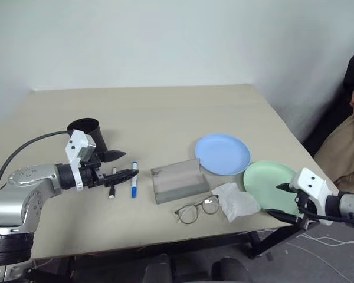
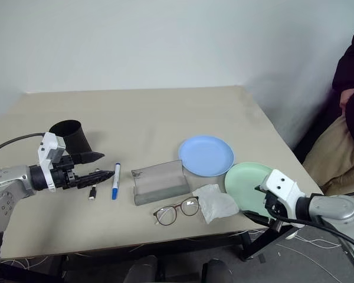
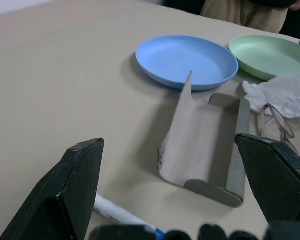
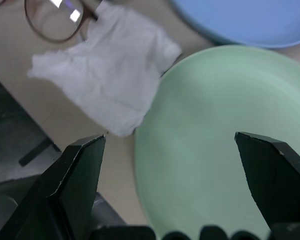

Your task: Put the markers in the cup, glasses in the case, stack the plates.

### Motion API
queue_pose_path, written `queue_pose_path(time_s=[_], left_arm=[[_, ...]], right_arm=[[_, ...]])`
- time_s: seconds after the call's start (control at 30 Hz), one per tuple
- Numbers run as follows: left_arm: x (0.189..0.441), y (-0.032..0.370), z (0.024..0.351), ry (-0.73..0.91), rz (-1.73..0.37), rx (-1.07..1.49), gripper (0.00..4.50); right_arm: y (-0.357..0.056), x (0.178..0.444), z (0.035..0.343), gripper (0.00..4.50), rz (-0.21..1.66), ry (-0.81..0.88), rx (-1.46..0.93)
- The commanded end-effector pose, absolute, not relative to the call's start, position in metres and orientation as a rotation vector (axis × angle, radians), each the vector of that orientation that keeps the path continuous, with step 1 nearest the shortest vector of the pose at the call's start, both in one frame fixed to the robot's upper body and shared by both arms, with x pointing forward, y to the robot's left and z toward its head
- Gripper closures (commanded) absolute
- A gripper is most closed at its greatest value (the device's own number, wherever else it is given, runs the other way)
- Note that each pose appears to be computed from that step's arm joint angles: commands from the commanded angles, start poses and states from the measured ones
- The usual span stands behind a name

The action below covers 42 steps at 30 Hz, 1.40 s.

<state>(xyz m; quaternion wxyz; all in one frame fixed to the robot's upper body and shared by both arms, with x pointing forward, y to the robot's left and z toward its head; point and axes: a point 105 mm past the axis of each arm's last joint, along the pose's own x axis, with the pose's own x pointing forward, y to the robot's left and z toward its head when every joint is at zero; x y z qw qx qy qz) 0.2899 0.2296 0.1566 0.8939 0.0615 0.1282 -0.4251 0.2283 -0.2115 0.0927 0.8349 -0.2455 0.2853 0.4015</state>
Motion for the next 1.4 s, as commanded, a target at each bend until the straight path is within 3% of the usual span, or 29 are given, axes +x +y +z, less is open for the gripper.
queue_pose_path(time_s=[0.03, 0.37, 0.4, 0.53, 0.83, 1.17, 1.4], left_arm=[[0.293, 0.234, 0.172, 0.196, -0.865, 0.158, 0.05], [0.290, 0.229, 0.169, 0.192, -0.884, 0.155, 0.05], [0.290, 0.228, 0.168, 0.193, -0.884, 0.157, 0.01], [0.289, 0.228, 0.168, 0.197, -0.880, 0.154, 0.00], [0.289, 0.230, 0.167, 0.202, -0.854, 0.152, 0.00], [0.293, 0.230, 0.170, 0.193, -0.848, 0.153, 0.00], [0.295, 0.227, 0.172, 0.187, -0.851, 0.154, 0.00]], right_arm=[[-0.213, 0.231, 0.089, 0.00, 0.838, 0.590, -0.574], [-0.228, 0.236, 0.069, 0.00, 0.795, 0.667, -0.585], [-0.230, 0.237, 0.067, 0.18, 0.786, 0.671, -0.587], [-0.231, 0.242, 0.065, 1.25, 0.776, 0.671, -0.588], [-0.229, 0.242, 0.065, 4.45, 0.813, 0.698, -0.556], [-0.233, 0.243, 0.072, 4.48, 0.833, 0.714, -0.577], [-0.236, 0.260, 0.100, 4.48, 0.826, 0.659, -0.732]])
